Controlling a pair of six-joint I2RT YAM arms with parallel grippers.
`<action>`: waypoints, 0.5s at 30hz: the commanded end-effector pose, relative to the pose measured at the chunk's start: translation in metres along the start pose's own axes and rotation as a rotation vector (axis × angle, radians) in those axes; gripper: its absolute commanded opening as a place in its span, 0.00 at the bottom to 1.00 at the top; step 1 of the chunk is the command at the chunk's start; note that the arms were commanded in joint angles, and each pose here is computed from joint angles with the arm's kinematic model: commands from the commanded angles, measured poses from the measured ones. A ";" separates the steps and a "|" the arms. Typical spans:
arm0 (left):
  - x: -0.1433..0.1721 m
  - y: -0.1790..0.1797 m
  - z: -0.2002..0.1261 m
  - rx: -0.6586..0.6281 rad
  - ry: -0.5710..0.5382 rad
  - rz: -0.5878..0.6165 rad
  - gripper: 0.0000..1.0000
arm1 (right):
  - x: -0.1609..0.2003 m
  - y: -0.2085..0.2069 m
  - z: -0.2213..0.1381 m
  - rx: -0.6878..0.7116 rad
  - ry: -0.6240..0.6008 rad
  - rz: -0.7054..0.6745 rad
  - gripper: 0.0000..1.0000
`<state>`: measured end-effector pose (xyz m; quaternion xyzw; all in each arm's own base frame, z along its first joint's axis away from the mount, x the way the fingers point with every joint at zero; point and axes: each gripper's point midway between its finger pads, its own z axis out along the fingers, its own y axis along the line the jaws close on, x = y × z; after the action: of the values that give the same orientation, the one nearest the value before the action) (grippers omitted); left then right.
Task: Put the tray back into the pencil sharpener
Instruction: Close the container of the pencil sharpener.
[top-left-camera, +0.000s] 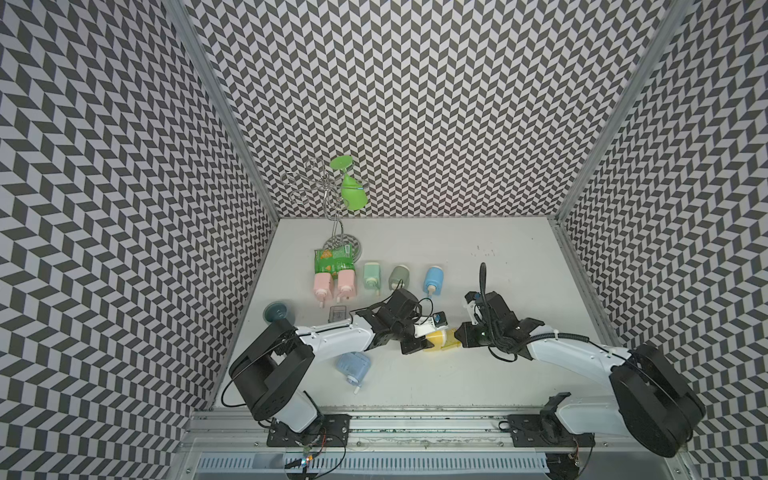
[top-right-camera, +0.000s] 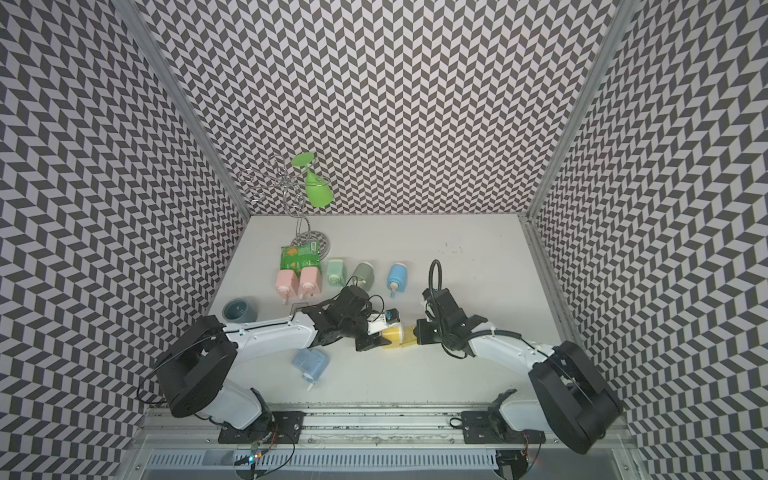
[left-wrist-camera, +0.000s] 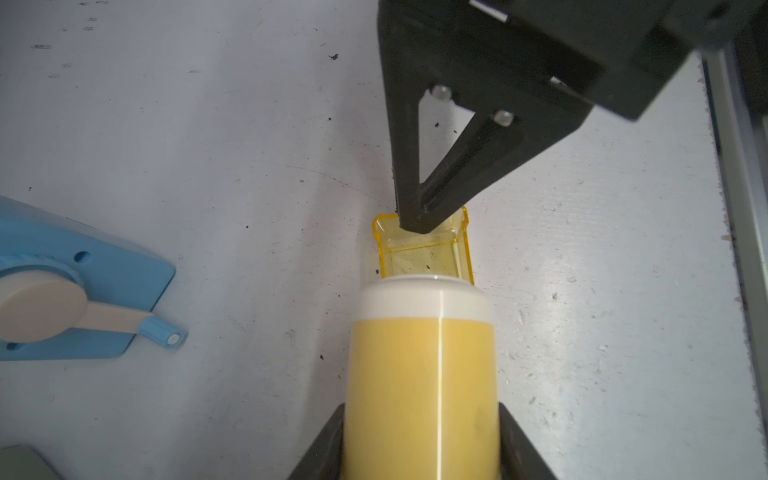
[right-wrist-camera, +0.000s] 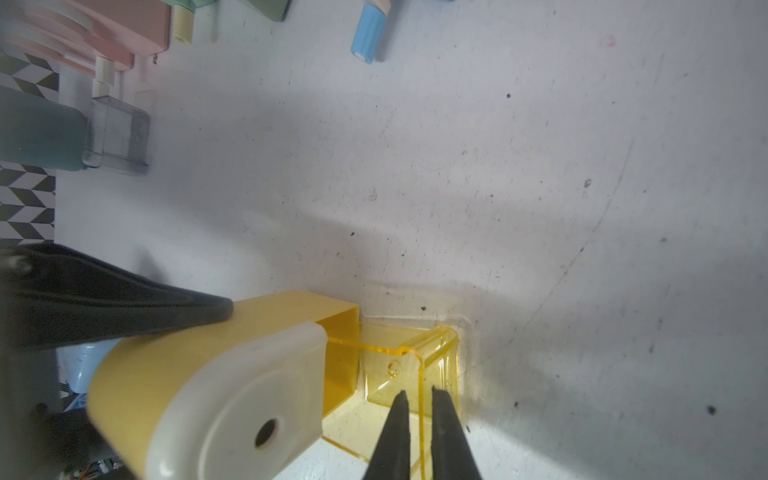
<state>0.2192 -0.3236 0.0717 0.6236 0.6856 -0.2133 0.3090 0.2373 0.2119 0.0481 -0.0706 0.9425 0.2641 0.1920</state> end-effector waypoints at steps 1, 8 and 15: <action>-0.017 0.005 0.002 -0.016 -0.038 0.015 0.06 | -0.007 0.004 0.003 -0.021 -0.029 0.023 0.09; -0.016 0.004 0.002 -0.013 -0.035 0.010 0.06 | -0.009 0.007 0.002 -0.043 -0.044 0.047 0.07; -0.016 0.006 0.005 -0.017 -0.032 0.014 0.06 | -0.006 0.021 0.004 -0.123 -0.012 0.022 0.08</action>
<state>0.2209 -0.3263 0.0712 0.6224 0.6868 -0.2123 0.3097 0.2370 0.2206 0.0499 -0.0579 0.9366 0.2919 0.1849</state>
